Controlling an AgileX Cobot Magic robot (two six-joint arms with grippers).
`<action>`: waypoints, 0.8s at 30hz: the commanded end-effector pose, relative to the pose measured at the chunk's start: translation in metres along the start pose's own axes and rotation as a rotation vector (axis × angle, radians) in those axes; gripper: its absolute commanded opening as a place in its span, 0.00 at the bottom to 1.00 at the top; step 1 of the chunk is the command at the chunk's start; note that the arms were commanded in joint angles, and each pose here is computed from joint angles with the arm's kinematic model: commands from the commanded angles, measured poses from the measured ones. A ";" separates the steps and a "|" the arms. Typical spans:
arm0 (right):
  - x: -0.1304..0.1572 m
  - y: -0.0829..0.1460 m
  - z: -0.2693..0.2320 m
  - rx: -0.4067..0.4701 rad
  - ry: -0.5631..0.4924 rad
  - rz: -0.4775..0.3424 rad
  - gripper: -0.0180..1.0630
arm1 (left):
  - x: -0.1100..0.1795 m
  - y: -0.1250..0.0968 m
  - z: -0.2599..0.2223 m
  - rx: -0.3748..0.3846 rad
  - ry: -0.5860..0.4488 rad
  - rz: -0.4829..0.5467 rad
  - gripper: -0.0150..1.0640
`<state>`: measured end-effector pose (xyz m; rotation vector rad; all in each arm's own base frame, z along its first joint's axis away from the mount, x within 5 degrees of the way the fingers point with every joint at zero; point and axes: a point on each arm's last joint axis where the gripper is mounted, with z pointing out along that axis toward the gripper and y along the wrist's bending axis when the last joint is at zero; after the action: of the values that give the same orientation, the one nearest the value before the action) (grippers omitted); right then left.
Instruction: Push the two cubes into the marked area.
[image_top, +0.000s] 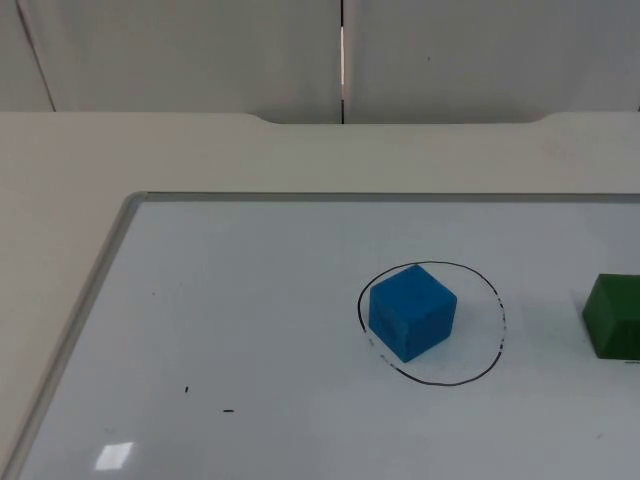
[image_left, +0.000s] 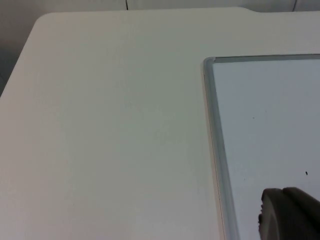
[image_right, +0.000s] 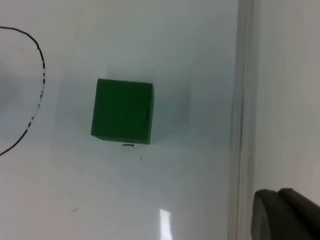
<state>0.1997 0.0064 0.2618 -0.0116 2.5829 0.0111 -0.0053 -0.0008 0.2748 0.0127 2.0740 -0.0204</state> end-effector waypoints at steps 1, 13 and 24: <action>-0.002 -0.002 0.001 0.007 -0.001 0.000 0.02 | 0.000 0.000 0.001 -0.004 -0.010 0.006 0.01; 0.000 -0.001 0.023 0.009 0.107 0.025 0.02 | 0.000 0.000 0.001 -0.004 -0.010 0.006 0.01; -0.004 -0.001 0.079 0.013 0.186 0.055 0.02 | 0.000 0.000 0.001 -0.004 -0.010 0.006 0.01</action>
<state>0.2365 0.0077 0.2071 0.0535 2.7611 0.0166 -0.0053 -0.0008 0.2748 0.0213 2.0739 -0.0153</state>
